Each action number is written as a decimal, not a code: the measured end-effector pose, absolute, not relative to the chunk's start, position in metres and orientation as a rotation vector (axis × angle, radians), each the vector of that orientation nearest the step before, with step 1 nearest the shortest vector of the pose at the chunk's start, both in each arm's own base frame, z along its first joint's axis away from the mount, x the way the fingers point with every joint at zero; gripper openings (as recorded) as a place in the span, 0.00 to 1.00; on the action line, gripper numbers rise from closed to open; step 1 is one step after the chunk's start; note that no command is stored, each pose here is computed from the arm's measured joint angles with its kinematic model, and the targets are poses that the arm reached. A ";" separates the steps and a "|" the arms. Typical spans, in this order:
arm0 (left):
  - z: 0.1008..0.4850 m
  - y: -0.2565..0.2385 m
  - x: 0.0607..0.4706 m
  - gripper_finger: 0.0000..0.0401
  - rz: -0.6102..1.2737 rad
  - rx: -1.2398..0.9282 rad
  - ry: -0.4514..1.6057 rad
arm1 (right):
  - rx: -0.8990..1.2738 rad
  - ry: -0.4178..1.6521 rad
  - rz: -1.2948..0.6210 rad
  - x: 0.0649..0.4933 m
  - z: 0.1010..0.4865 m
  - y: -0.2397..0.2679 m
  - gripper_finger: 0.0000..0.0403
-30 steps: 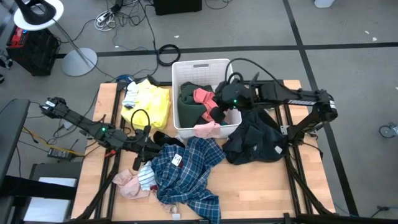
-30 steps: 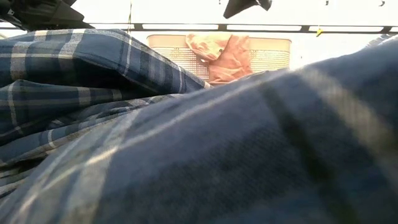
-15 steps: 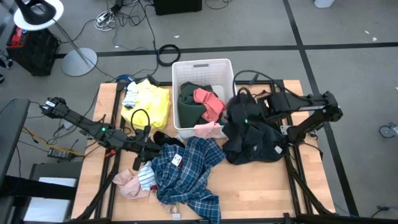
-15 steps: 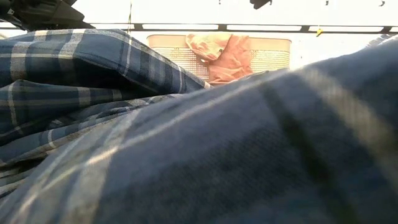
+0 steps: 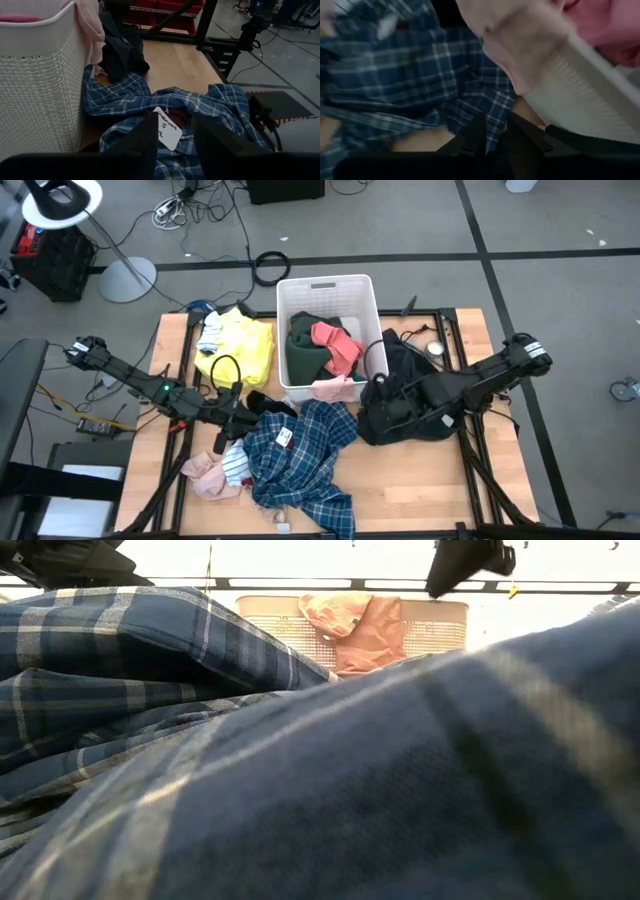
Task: Sort clothes
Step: Put the pink socks into the laundry bin
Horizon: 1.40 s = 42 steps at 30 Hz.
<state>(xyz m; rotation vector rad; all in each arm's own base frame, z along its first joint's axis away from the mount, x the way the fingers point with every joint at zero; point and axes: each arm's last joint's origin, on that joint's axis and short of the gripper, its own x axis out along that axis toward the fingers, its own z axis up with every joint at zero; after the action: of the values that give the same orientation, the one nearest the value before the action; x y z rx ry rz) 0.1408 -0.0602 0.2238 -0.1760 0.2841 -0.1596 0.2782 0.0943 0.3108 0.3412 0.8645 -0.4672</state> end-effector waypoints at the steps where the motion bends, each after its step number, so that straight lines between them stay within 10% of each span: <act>1: 0.224 -0.060 0.141 0.31 -0.160 -0.176 0.284 | 0.334 0.869 -0.474 0.278 0.302 0.094 0.17; 15: 0.224 -0.060 0.141 0.31 -0.158 -0.189 0.286 | 0.150 0.693 -0.524 0.281 0.229 0.090 0.01; 42: 0.224 -0.060 0.141 0.31 -0.156 -0.194 0.288 | -0.337 0.552 -0.312 0.270 0.266 0.151 0.00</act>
<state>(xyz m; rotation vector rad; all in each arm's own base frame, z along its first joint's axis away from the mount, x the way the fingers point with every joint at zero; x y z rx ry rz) 0.1408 -0.0601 0.2236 -0.1939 0.2877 -0.1559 0.2704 0.1512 0.2665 -0.3372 0.5522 -0.3119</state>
